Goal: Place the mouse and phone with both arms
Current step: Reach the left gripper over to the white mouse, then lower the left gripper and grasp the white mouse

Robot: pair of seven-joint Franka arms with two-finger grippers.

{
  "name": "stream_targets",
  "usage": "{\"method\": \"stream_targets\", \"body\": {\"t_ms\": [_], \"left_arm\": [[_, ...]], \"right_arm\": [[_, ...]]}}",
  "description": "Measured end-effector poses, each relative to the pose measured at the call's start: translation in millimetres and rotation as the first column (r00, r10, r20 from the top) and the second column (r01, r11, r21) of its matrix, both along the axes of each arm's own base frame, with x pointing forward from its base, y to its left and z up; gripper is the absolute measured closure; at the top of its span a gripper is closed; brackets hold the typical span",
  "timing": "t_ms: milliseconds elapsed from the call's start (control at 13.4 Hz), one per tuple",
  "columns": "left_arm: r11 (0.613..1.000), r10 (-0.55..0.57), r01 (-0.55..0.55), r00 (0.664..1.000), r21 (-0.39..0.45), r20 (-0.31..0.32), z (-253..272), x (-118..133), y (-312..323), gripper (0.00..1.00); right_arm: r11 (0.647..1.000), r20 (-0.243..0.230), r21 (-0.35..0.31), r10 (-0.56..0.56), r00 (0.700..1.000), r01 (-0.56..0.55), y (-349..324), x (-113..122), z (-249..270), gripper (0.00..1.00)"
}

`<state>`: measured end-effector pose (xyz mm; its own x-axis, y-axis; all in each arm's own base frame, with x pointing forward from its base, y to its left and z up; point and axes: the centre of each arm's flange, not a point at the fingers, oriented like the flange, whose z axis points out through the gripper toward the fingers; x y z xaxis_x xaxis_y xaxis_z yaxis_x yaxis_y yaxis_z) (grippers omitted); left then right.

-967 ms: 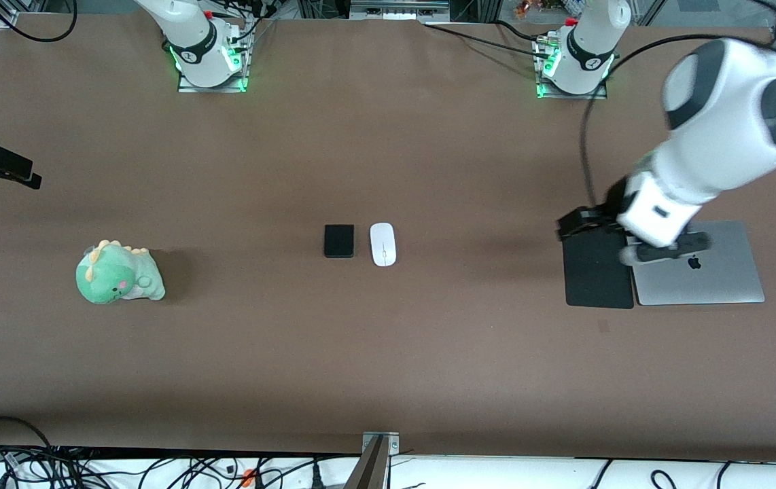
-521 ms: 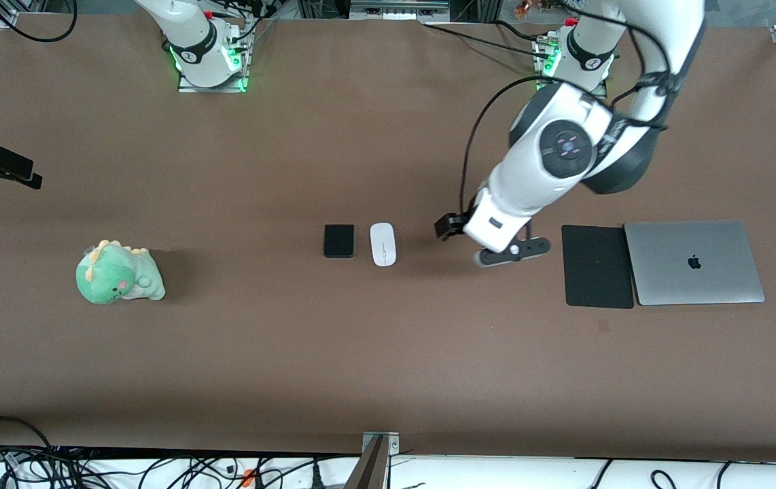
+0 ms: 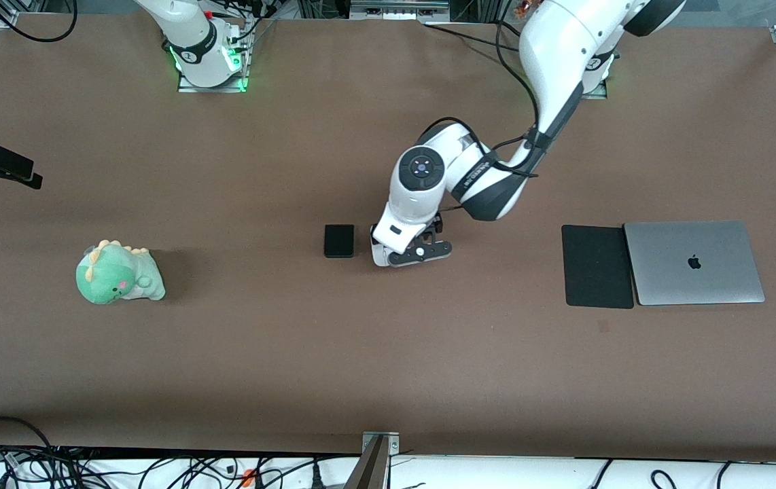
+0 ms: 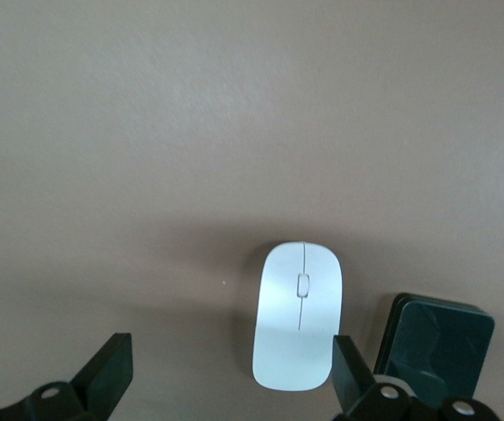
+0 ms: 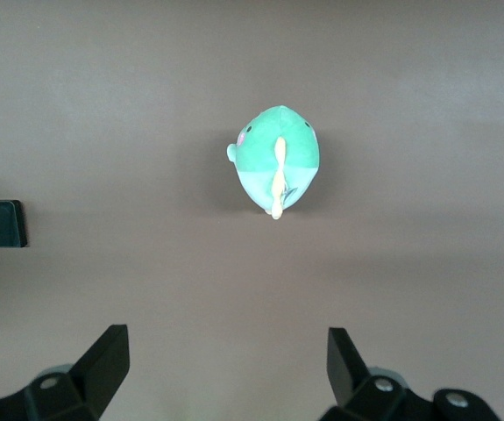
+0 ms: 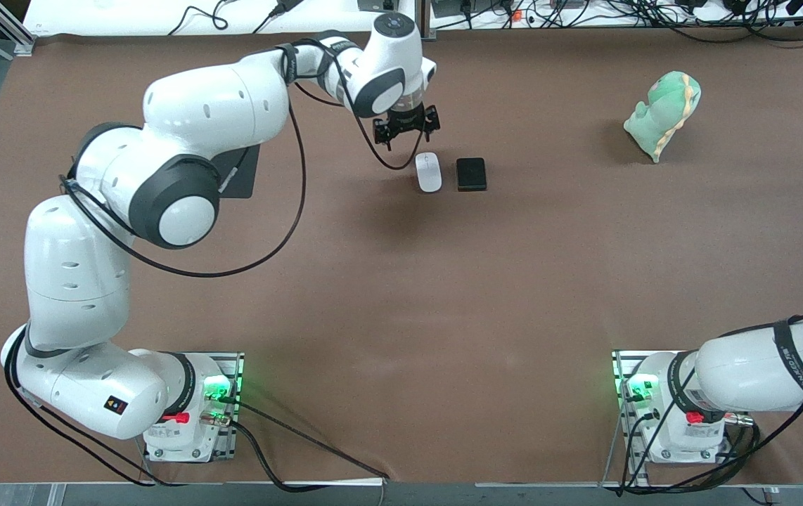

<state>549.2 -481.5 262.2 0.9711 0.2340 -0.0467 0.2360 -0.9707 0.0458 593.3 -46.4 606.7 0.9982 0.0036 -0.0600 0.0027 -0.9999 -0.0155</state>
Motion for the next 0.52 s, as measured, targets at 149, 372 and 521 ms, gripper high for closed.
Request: {"method": "stream_targets", "body": {"t_ms": [149,372,521], "left_arm": [[0.999,-0.003,0.002,1.000,0.040,0.018,-12,-10,-11,0.00],[0.996,0.022,-0.027,0.997,0.082,0.068,-45,-34,-38,0.00],[0.995,0.028,-0.036,0.996,0.097,0.081,-64,-46,-51,0.00]], "right_arm": [[1.000,0.000,0.000,0.000,1.000,0.000,0,0,0,0.00],[1.000,0.000,0.000,0.000,1.000,0.000,0,0,0,0.00],[1.000,-0.001,0.000,0.003,1.000,-0.003,2,0,-1,0.00]]}}
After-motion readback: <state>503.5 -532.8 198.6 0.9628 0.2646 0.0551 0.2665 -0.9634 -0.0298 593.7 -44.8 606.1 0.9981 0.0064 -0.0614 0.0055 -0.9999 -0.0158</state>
